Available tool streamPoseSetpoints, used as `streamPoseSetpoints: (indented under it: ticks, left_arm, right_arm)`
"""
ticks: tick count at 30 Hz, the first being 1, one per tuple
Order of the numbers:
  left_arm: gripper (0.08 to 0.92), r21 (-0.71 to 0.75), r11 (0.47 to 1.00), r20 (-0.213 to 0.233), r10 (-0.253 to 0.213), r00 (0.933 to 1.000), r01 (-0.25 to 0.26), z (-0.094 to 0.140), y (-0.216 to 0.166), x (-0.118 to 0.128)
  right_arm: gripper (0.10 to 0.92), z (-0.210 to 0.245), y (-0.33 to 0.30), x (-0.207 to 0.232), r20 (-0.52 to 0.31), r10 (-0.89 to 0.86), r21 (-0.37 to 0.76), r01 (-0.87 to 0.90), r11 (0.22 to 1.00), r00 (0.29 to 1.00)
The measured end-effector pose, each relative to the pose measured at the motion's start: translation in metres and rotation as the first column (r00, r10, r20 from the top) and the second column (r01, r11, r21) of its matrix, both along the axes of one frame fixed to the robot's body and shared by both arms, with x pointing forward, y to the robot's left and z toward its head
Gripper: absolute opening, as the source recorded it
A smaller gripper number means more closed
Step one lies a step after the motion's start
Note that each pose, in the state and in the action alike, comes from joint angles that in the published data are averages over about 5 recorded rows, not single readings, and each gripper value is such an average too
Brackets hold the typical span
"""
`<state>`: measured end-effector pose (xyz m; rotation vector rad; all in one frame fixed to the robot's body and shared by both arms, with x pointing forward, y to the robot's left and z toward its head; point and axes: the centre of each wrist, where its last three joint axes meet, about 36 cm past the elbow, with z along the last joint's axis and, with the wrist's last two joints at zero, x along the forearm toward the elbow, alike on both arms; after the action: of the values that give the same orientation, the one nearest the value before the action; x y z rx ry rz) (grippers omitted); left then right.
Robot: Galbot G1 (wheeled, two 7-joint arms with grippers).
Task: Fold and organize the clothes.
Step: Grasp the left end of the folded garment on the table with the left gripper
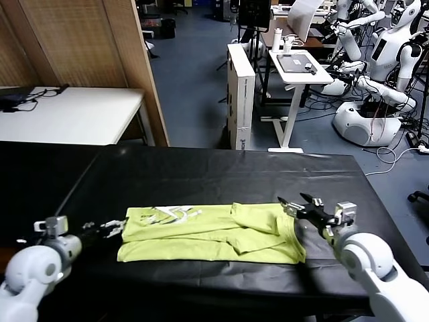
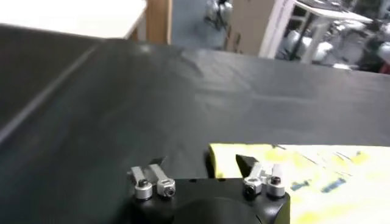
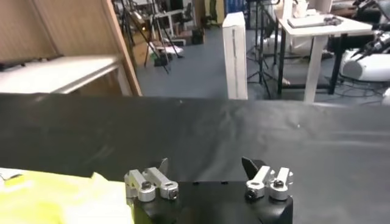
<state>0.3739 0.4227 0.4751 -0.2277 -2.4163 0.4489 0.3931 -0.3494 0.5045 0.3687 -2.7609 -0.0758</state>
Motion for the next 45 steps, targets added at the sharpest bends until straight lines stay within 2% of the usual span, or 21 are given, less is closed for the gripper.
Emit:
streamPoseSetpoints:
  ticks: [10, 21, 35, 38, 41, 45]
  left_arm:
    - [0.907, -0.052, 0.998, -0.017, -0.029, 0.9994, 0.028, -0.019, -0.017, -0.016]
    - [0.907, -0.061, 0.998, -0.031, -0.005, 0.9995, 0.003, -0.035, -0.024, -0.021]
    - [0.901, -0.090, 0.996, -0.034, -0.017, 0.9993, 0.013, -0.042, -0.039, -0.025]
    - [0.825, -0.092, 0.996, -0.039, -0.016, 0.9991, 0.012, -0.043, -0.040, -0.026]
    - [0.661, -0.097, 0.995, -0.043, -0.016, 0.9989, 0.012, -0.044, -0.040, -0.028]
    - [0.395, -0.102, 0.995, -0.049, -0.019, 0.9986, 0.014, -0.045, -0.042, -0.028]
  right_arm:
    - [0.907, 0.001, -0.001, -0.005, 0.006, -0.011, 0.002, 0.011, 1.000, 1.000]
    - [0.907, -0.001, 0.000, -0.006, 0.005, -0.015, 0.004, 0.015, 1.000, 1.000]
    - [0.907, -0.006, 0.006, -0.007, 0.002, -0.009, 0.003, 0.009, 1.000, 1.000]
    - [0.907, -0.008, 0.009, -0.007, 0.001, -0.006, 0.002, 0.006, 1.000, 1.000]
    - [0.907, -0.010, 0.011, -0.008, 0.001, -0.004, 0.003, 0.004, 1.000, 1.000]
    - [0.907, -0.012, 0.012, -0.009, 0.001, -0.005, 0.005, 0.005, 1.000, 1.000]
